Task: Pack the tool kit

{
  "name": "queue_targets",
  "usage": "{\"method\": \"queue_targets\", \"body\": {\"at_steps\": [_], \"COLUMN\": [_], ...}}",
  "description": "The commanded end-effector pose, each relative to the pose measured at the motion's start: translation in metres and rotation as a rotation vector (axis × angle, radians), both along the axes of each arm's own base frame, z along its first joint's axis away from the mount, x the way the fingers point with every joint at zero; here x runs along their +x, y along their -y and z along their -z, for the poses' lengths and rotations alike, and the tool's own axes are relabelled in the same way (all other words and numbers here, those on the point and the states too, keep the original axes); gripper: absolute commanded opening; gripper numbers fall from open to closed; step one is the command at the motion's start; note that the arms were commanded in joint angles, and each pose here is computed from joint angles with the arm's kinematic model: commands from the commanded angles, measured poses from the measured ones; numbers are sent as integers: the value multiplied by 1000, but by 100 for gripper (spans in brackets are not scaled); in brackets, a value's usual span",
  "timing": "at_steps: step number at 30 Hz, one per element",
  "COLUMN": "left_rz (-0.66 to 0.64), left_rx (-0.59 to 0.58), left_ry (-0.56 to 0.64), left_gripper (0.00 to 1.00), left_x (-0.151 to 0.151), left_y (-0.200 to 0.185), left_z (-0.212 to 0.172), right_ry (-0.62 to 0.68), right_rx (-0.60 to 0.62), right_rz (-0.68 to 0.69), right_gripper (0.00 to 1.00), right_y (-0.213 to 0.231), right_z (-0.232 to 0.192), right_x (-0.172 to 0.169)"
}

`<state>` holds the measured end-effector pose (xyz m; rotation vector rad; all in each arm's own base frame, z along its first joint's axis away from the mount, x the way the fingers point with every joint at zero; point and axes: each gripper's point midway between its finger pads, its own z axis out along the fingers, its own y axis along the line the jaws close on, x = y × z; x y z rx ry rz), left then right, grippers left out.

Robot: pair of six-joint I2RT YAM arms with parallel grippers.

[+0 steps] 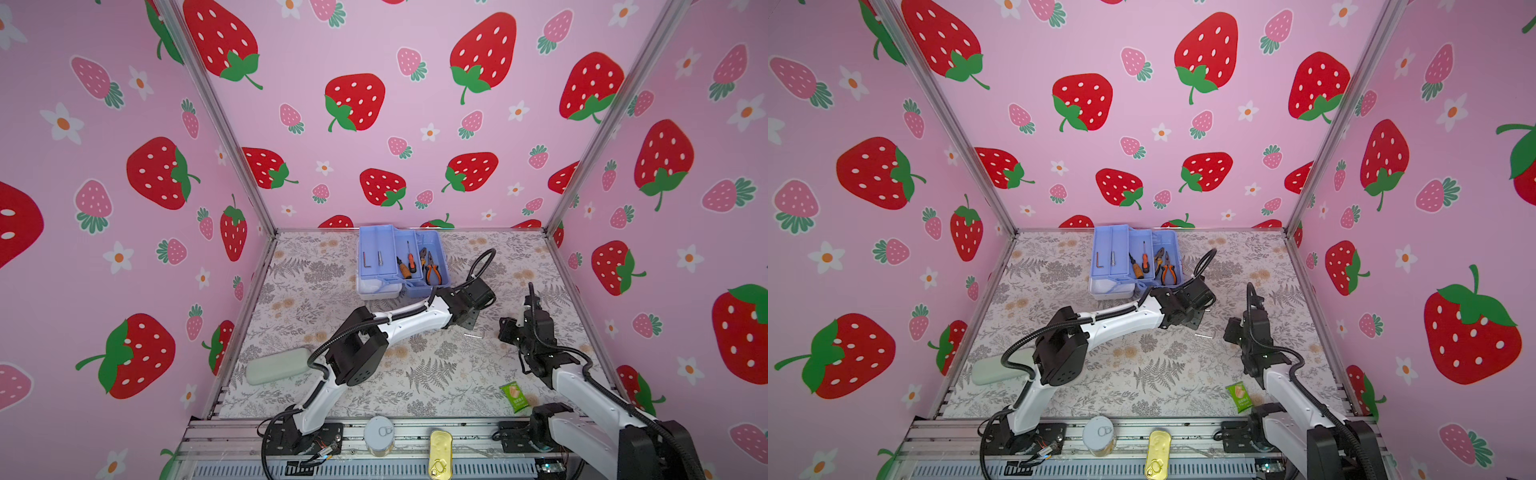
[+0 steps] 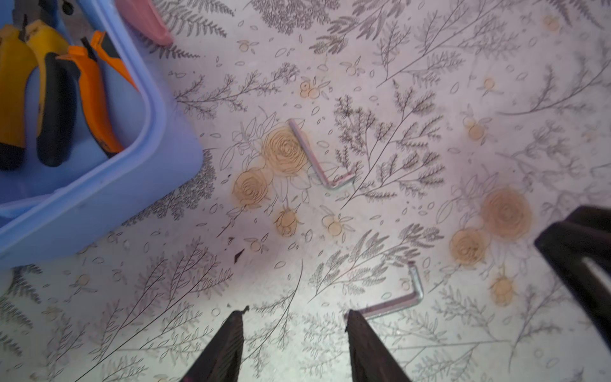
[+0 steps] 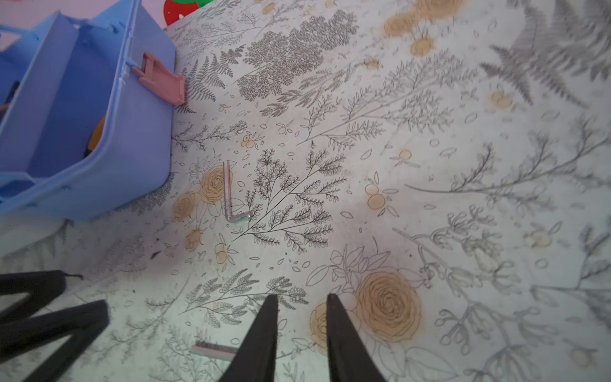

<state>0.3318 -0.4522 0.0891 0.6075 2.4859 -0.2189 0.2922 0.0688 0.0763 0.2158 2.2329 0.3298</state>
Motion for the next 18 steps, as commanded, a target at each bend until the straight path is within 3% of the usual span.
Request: {"method": "queue_targets", "body": {"at_steps": [1, 9, 18], "left_rz": [-34, -77, -148], "left_rx": [-25, 2, 63], "left_ry": [32, 43, 81], "left_gripper": [56, 62, 63], "left_x": [17, 48, 68], "left_y": [16, 30, 20], "left_z": [0, 29, 48], "right_ry": [12, 55, 46], "right_rx": [-4, 2, 11], "right_rz": [-3, 28, 27], "right_gripper": [22, 24, 25], "right_y": [0, 5, 4], "right_z": [-9, -18, -15], "right_x": [6, 4, 4]}}
